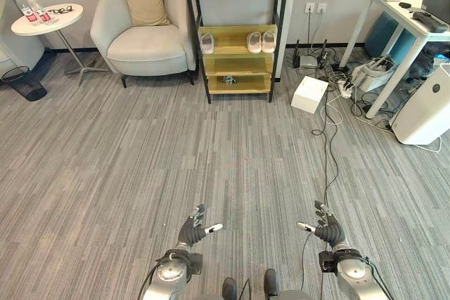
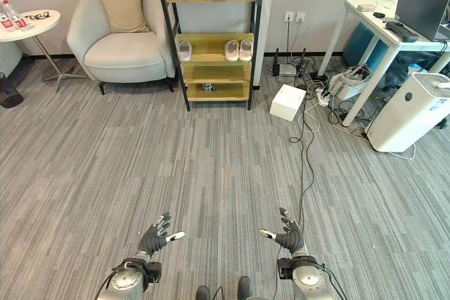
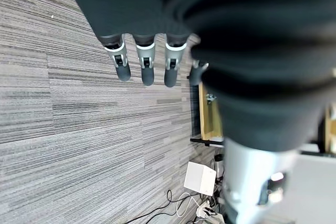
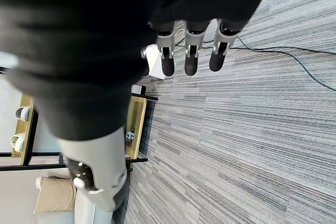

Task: Arrange the slippers neatly on the shoe rack.

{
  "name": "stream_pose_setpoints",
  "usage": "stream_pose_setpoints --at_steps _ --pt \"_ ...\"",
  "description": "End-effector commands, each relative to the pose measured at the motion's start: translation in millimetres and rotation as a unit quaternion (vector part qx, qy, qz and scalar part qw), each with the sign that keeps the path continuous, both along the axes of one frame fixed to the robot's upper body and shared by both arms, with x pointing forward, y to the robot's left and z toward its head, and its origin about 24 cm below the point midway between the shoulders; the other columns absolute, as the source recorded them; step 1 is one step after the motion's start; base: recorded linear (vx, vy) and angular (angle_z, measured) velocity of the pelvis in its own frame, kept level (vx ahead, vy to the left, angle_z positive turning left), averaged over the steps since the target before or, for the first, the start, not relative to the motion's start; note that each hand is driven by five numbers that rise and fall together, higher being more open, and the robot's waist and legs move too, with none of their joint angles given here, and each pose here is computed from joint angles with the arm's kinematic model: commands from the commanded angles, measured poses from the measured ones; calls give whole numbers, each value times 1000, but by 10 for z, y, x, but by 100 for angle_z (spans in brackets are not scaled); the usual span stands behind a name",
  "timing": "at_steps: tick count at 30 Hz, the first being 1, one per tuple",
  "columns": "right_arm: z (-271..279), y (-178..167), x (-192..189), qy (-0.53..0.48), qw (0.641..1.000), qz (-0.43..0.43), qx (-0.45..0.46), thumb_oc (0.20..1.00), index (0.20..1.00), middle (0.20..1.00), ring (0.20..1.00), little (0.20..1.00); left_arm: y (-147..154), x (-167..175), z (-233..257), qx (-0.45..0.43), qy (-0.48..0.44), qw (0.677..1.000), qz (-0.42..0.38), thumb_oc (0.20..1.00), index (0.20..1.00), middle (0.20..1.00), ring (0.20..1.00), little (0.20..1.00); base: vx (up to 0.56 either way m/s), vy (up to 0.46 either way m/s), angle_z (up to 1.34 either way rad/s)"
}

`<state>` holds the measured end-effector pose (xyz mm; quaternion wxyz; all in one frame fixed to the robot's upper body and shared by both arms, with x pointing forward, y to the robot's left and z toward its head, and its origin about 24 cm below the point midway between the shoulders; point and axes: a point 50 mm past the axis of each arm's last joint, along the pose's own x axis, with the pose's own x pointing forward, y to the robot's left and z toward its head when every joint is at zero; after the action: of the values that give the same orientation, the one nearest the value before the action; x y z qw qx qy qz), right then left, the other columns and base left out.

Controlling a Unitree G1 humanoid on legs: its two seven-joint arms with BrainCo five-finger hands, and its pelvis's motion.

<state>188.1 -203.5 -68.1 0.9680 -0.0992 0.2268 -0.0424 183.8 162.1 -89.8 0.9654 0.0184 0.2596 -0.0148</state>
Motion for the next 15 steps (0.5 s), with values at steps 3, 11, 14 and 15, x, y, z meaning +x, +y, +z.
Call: stream_pose_setpoints --at_steps 3,11,14,15 --pt "82 49 135 -33 999 5 10 1000 1000 1000 1000 1000 14 182 110 -10 -37 999 15 1000 1000 1000 1000 1000 0 0 0" --pt "46 77 120 -25 1000 6 13 1000 1000 1000 1000 1000 11 157 87 -17 -30 999 21 1000 1000 1000 1000 1000 0 0 0" --pt "49 87 124 -25 1000 8 15 1000 1000 1000 1000 1000 18 148 74 -18 -27 999 26 1000 1000 1000 1000 1000 0 0 0" --pt "51 90 128 -26 1000 9 15 1000 1000 1000 1000 1000 21 144 70 -18 -26 999 27 1000 1000 1000 1000 1000 0 0 0"
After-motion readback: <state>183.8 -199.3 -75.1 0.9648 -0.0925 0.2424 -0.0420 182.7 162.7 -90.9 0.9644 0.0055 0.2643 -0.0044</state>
